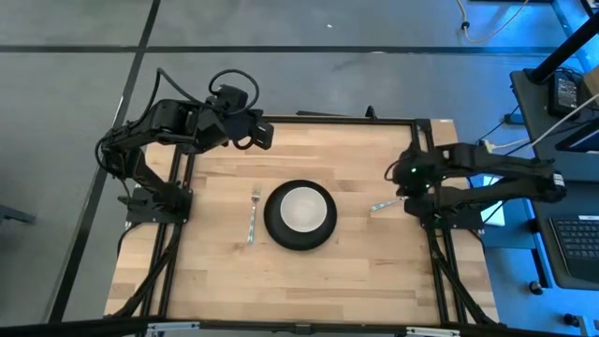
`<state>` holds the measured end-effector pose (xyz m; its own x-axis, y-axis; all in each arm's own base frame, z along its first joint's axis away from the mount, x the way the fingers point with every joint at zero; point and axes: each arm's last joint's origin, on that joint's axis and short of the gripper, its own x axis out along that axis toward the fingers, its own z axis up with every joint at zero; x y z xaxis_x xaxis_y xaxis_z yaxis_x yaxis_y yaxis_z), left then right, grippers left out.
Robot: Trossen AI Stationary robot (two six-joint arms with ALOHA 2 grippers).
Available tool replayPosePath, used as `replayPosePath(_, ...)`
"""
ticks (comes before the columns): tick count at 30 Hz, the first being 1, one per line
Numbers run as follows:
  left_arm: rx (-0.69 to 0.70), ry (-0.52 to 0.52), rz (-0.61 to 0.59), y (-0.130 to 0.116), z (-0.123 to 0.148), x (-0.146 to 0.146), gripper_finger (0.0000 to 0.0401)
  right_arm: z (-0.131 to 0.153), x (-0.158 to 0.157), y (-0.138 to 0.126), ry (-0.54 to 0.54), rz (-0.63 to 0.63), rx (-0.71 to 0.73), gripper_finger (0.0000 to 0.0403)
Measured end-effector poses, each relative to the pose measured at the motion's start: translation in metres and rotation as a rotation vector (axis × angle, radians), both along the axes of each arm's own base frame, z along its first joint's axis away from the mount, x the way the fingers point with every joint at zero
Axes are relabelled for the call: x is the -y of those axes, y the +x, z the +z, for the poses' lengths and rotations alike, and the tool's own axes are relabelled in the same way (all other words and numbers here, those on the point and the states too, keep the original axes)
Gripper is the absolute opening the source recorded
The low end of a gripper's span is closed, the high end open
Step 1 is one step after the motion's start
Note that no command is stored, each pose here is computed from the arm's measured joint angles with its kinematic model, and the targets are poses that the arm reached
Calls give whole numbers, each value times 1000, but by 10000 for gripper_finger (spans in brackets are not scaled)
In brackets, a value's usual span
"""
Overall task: Pick and place plate/cup/fork/spoon on tray
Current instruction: Put the green patterned spoon into the white bowl
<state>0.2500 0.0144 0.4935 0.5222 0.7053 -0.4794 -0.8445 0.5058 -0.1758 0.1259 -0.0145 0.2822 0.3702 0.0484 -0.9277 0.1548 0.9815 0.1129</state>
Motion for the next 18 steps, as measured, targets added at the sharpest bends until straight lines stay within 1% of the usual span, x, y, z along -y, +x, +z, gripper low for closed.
replayPosePath(3, 0, 0, 0, 0, 0, 0, 14, -24, 0, 2, 6, 38, -57, 25)
replayPosePath(5, -2, 1, -1, 0, 0, 0, 14, -32, -1, 5, 38, 57, -70, 25)
replayPosePath(11, -35, 26, -24, 0, 0, 0, 14, -32, 0, 12, 40, 63, -92, 25)
replayPosePath(18, -36, 26, -25, 0, 0, 0, 14, -42, 1, 18, 52, 71, -149, 25)
